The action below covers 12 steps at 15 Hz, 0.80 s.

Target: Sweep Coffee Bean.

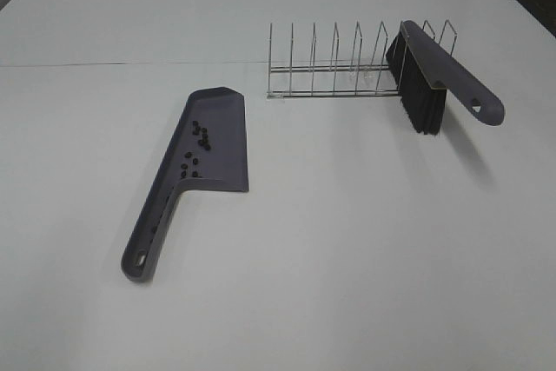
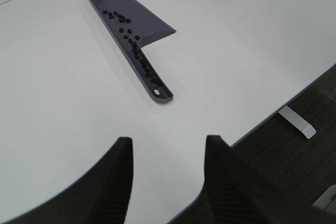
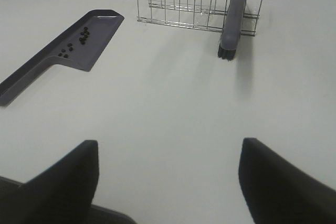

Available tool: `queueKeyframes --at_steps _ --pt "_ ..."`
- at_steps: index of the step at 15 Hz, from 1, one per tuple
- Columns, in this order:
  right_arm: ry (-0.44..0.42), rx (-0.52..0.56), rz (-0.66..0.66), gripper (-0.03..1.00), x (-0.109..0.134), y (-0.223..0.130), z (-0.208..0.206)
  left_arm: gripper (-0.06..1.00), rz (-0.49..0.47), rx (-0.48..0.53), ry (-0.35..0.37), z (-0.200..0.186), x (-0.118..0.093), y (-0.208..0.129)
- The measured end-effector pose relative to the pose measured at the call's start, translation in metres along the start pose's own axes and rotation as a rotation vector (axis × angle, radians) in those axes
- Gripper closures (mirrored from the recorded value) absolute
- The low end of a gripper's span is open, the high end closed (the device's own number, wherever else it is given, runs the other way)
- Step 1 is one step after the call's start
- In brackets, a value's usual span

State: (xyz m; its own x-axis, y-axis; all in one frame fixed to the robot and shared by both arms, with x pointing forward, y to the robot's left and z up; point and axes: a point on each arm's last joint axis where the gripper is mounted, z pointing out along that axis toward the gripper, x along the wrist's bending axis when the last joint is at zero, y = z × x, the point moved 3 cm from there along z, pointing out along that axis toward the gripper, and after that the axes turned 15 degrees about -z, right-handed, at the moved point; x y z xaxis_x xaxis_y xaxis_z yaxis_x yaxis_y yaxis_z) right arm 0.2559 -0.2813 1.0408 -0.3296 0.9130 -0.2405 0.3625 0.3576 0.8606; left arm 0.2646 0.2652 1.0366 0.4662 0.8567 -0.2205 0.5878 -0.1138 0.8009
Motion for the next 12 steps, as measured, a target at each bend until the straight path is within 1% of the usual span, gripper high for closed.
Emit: queueKeyframes --at_steps 12 --pt "0.000 -0.001 0.000 0.34 0.0000 0.0002 0.0000 0.55 0.001 -0.003 0.003 -0.0001 0.0003 0.0002"
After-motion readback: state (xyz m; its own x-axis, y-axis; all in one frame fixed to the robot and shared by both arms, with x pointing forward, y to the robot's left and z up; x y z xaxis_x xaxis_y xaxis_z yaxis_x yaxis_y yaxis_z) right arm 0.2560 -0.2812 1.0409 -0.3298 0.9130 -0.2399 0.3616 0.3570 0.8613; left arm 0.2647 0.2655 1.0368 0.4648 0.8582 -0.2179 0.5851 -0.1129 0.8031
